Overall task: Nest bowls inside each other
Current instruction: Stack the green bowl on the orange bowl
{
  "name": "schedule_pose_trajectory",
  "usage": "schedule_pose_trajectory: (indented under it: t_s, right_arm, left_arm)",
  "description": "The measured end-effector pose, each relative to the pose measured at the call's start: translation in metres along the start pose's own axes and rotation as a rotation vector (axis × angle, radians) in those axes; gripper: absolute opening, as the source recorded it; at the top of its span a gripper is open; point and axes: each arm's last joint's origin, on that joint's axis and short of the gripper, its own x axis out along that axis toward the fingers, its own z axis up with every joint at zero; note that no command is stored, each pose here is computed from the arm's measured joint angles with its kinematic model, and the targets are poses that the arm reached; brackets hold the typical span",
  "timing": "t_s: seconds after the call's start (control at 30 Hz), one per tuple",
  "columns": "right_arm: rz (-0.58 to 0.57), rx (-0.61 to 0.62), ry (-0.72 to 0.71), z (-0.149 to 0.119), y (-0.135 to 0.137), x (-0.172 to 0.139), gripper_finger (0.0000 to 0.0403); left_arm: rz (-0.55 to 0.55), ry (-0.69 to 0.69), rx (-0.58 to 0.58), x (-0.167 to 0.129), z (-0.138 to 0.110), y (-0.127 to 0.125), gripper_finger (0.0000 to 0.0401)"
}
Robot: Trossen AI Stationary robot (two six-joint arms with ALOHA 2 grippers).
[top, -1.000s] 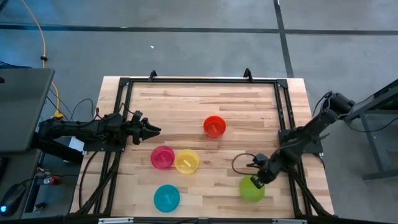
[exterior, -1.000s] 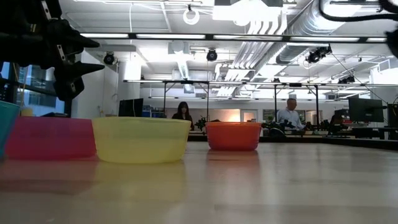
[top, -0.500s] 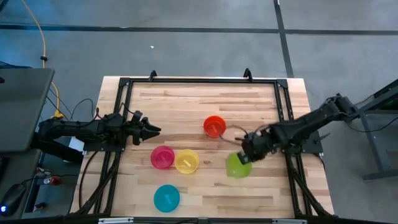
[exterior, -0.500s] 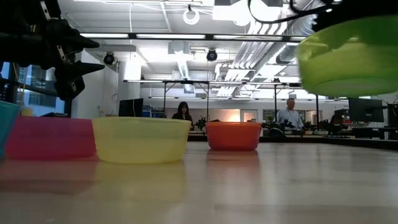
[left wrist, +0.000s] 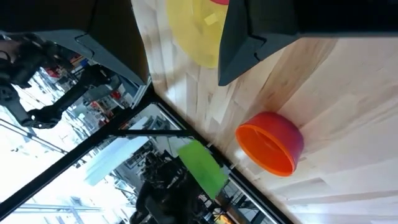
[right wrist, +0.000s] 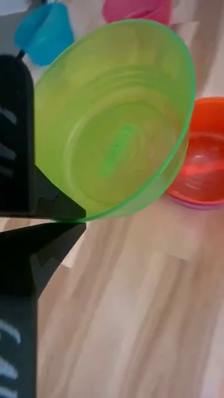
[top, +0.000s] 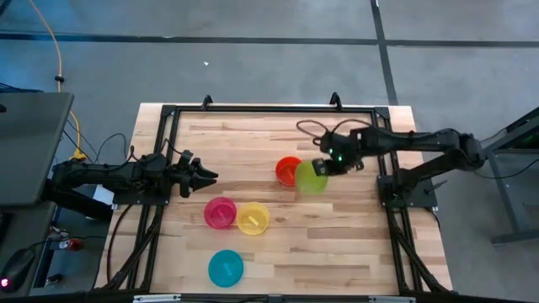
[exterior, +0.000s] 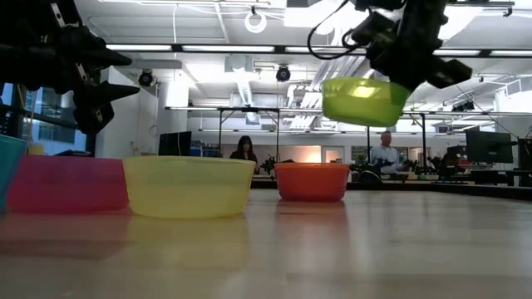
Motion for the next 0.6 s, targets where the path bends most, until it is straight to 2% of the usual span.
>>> schedule_pose_trajectory:
  t_s: [0.27,0.6]
  right_arm:
    - [0.049,0.063,-0.060,0.034,-0.010,-0.003,0.0000]
    - [0.045,0.046,-0.013,0.062,0.000,0.031,0.0000]
  left_arm:
    - [0.000,0.000,0.000,0.000,0.000,0.000,0.0184]
    - [0.000,0.001,-0.008,0.000,0.000,0.000,0.0184]
